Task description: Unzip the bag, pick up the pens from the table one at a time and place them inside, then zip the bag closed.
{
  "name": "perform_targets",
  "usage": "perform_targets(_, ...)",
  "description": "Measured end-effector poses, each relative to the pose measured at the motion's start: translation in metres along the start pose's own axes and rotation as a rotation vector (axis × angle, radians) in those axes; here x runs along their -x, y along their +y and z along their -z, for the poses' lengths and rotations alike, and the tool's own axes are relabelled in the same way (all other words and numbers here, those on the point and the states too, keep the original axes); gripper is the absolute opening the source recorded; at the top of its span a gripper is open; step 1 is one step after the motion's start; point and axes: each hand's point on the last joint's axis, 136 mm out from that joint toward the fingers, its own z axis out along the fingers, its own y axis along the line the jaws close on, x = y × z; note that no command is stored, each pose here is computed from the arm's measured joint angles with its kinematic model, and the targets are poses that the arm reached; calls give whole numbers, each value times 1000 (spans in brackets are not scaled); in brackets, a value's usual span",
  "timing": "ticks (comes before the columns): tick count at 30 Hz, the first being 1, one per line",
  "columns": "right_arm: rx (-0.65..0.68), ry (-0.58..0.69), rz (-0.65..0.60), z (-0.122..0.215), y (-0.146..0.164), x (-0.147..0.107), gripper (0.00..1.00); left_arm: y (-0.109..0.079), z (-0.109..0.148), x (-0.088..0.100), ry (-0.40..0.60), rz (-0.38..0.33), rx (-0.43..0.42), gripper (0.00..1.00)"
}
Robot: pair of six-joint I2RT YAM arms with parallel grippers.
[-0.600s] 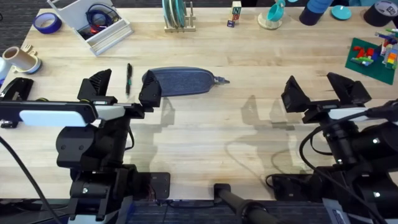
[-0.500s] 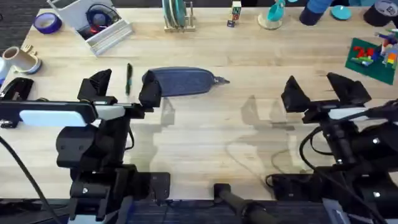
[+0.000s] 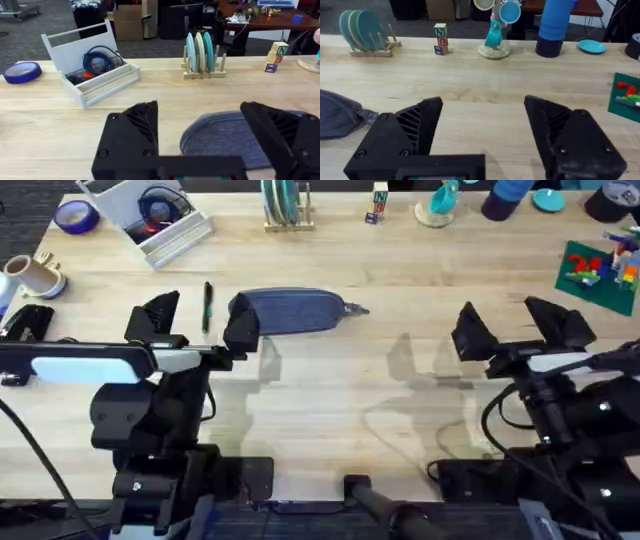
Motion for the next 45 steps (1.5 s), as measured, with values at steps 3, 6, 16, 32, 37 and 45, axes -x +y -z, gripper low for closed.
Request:
perform_targets(3, 0, -2, -7, 0, 0, 1, 995, 0, 0, 0, 0, 0, 0, 995)
perform_targets(6, 1, -4, -30, 0, 0, 1, 995, 0, 0, 0, 0, 0, 0, 995)
perform_targets(16, 6, -11, -68, 5, 1, 17, 996, 0, 7, 24, -5, 5, 0, 993)
perform_targets(32, 5, 97, -72, 31, 3, 93, 996, 1, 38, 103, 162, 13, 9, 994)
perform_targets(37, 2, 187, -73, 28, 3, 110, 996, 1, 34, 115, 265, 13, 10, 994)
perform_targets(45, -6, 418, -84, 16, 3, 113, 996, 1, 26, 121, 438, 15, 12, 993)
